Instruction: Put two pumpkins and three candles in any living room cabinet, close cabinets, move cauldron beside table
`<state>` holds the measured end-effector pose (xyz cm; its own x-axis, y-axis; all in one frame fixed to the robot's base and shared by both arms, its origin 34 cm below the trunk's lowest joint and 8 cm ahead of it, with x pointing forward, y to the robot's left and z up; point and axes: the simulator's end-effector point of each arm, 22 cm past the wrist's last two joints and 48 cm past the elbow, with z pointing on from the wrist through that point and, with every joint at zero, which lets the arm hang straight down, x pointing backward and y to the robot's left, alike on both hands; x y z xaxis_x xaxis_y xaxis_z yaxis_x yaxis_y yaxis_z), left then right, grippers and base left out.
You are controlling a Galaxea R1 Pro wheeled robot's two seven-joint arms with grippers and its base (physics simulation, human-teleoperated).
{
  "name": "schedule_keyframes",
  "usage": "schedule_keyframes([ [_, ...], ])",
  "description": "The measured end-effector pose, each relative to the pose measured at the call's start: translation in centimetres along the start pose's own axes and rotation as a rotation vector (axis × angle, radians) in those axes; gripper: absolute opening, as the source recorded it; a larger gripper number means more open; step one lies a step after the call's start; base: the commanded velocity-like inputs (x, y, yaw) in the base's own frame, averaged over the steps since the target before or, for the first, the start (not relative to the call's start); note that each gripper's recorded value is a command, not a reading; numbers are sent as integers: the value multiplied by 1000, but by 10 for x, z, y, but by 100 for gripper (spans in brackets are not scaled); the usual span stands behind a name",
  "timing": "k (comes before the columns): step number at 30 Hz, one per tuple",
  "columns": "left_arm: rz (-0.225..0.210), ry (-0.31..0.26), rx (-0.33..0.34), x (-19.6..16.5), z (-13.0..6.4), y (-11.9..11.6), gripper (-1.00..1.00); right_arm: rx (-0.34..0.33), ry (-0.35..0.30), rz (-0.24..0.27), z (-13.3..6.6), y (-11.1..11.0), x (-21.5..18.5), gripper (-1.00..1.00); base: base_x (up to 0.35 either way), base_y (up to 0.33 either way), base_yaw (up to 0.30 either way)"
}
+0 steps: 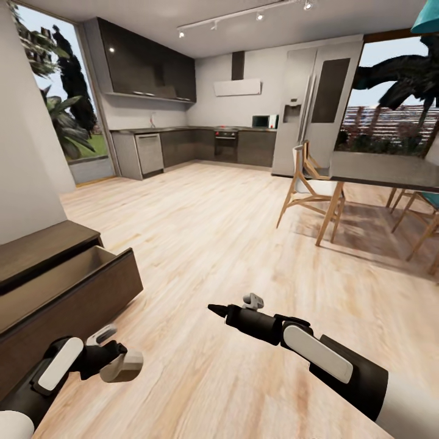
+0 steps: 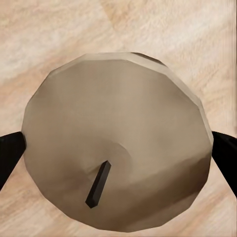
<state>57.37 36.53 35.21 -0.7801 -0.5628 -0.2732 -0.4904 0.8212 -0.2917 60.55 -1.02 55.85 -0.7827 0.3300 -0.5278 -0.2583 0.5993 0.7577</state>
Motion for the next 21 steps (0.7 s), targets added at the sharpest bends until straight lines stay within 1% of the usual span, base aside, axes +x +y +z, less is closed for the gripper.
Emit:
schedule_keyframes([
  [21, 3, -18, 11, -6, -8, -4, -100, -7, -13, -16, -5, 9, -5, 100, 0, 0, -243],
])
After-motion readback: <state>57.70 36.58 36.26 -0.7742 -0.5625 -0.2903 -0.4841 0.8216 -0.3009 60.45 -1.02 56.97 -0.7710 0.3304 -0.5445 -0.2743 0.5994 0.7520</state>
